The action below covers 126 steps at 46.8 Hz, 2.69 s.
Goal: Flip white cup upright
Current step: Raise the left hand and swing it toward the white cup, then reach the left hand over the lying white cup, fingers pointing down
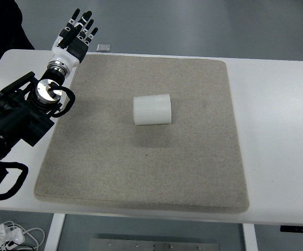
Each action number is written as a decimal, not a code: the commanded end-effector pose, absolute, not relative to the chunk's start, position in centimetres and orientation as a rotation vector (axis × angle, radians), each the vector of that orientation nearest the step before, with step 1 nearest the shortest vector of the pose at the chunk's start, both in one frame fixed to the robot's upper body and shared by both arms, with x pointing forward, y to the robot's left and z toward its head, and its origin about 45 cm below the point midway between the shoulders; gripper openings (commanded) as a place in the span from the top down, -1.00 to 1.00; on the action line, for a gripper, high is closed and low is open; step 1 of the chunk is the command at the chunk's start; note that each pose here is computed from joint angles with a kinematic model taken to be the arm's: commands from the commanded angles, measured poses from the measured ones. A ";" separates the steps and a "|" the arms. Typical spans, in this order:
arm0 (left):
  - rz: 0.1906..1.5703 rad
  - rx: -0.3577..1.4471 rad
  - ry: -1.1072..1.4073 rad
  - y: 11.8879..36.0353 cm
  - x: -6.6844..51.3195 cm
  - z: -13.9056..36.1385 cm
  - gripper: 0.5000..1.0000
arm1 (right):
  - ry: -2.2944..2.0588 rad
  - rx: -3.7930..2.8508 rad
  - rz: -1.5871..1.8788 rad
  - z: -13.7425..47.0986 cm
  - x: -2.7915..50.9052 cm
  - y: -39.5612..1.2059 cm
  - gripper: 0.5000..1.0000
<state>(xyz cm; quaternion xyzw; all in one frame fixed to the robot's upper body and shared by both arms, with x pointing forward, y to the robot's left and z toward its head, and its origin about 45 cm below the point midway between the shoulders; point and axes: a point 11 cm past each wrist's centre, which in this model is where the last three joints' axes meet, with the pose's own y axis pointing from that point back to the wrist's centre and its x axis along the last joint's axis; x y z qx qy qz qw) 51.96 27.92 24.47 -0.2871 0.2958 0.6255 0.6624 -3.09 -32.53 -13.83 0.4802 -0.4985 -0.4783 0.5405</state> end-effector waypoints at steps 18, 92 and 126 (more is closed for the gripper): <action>1.418 -0.657 0.660 28.3 52.1 24.9 -0.99 | -1.184 1.142 -1.136 -13.8 -3.1 -32.5 -0.81; 0.621 0.514 -0.569 14.3 48.3 31.6 -0.90 | -1.184 1.142 -1.136 -13.8 -3.1 -32.5 -0.81; 0.468 0.820 -0.559 12.1 46.3 29.9 -0.95 | -1.185 1.141 -1.137 -13.8 -3.1 -32.5 -0.81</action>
